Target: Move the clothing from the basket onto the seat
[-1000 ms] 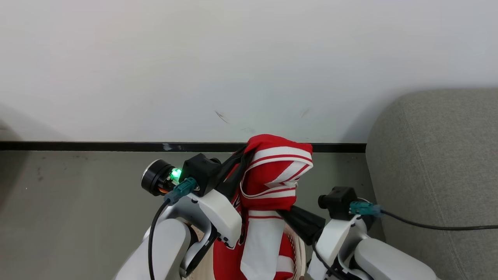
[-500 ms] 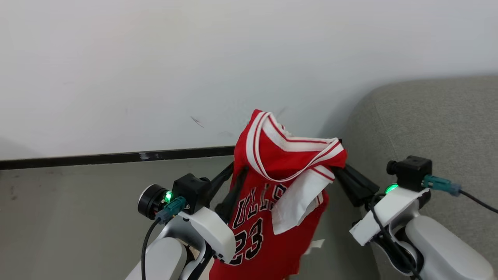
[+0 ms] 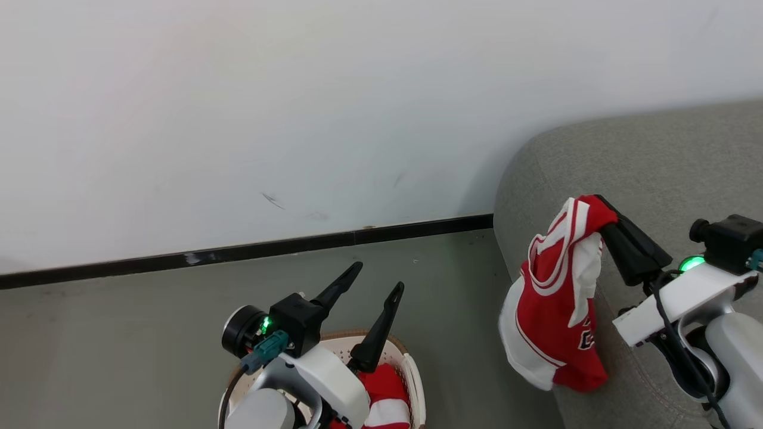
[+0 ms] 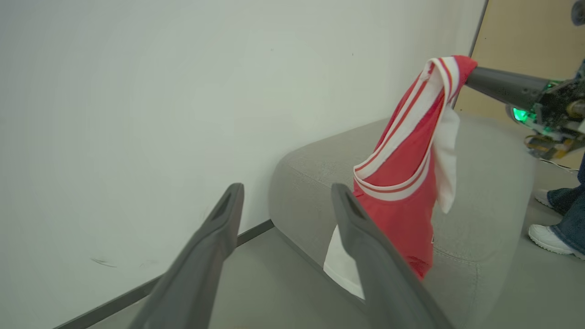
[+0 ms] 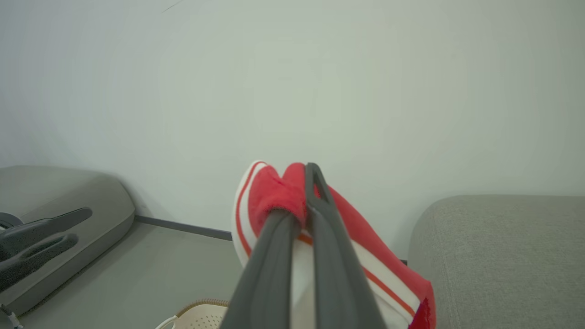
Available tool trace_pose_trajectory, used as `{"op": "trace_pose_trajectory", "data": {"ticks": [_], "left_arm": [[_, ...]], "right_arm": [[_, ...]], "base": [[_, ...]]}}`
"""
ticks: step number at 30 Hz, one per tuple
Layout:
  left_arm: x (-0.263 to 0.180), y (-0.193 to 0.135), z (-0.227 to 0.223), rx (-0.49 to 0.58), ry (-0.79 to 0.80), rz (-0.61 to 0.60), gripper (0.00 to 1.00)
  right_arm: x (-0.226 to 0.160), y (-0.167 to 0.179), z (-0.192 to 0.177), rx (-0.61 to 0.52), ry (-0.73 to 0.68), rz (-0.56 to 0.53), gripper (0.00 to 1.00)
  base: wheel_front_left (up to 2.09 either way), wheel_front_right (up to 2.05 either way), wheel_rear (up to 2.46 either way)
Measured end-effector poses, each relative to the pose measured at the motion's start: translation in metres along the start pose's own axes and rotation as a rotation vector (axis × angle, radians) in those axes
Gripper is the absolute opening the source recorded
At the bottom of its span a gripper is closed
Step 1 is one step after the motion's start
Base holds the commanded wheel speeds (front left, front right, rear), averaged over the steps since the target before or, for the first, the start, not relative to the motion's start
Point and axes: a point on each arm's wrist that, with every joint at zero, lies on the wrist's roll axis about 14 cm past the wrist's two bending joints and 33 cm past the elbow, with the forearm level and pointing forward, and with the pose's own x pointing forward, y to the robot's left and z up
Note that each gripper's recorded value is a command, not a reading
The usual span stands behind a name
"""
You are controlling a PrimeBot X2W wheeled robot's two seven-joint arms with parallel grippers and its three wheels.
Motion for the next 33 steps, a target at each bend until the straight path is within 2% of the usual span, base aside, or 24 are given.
{"op": "trace_pose_trajectory", "data": {"ticks": [10, 33], "left_arm": [[0.000, -0.030, -0.007, -0.042, 0.009, -0.089, 1.00], [-0.001, -0.091, -0.019, -0.107, 0.026, -0.263, 1.00]], "right_arm": [[-0.032, -0.041, 0.022, -0.053, -0.038, -0.126, 0.00], [-0.104, -0.090, 0.051, -0.143, -0.062, -0.314, 0.00]], "base": [[0.00, 0.00, 0.00], [0.00, 0.00, 0.00]]}}
